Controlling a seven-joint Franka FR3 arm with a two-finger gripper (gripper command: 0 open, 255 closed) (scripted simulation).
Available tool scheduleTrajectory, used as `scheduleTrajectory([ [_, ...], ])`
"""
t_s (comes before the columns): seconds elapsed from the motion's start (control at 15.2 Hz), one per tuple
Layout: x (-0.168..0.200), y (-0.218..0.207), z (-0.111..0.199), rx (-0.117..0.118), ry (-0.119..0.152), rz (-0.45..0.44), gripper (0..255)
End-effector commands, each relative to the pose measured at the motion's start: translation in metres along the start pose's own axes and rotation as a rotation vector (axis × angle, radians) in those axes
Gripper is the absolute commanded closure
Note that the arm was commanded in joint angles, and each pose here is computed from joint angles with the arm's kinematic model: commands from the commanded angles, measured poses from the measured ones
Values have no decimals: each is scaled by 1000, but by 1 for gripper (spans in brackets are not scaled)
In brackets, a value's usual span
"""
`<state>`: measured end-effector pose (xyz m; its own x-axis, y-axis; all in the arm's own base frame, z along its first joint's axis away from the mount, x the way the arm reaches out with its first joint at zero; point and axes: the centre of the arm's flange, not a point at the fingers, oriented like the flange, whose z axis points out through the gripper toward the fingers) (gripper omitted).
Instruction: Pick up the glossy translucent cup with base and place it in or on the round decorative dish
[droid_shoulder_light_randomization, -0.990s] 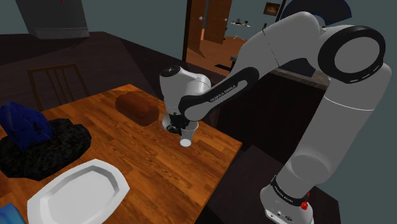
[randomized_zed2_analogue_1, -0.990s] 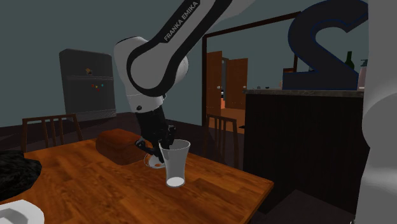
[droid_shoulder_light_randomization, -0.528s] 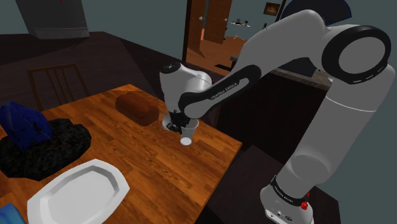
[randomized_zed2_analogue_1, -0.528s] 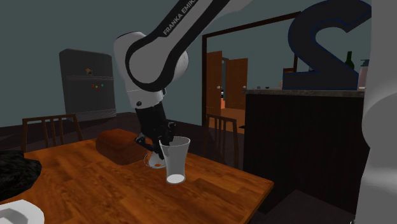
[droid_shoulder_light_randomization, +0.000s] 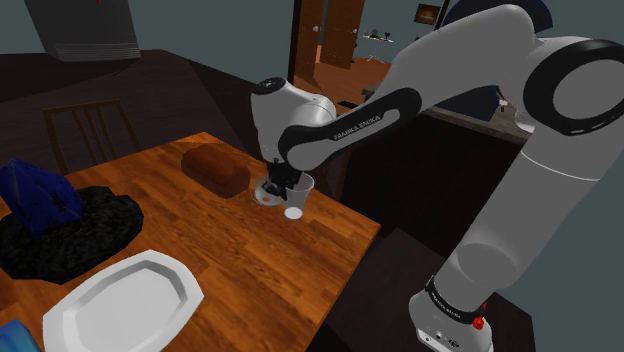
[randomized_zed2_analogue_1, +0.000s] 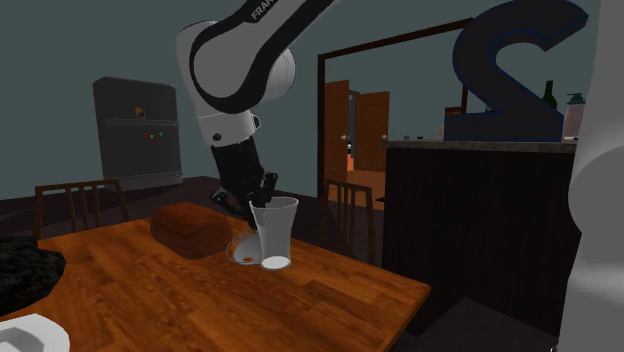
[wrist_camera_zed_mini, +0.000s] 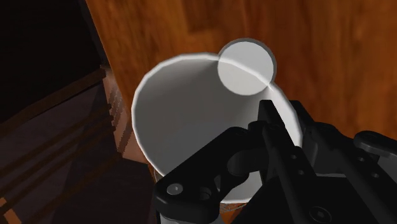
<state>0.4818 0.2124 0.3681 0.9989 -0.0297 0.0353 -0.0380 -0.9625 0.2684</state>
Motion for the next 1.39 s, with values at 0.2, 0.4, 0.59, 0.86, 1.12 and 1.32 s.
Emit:
scheduleTrajectory([
  [0.2, 0, 7, -26, 0, 0, 0, 255],
  [0.4, 1, 11, -41, 0, 0, 0, 255],
  [0.59, 1, 16, -56, 0, 0, 0, 255],
  [0.86, 26, 28, -69, 0, 0, 0, 255],
  [1.12, 75, 46, -75, 0, 0, 0, 255],
  [1.32, 112, 60, -80, 0, 0, 0, 255],
])
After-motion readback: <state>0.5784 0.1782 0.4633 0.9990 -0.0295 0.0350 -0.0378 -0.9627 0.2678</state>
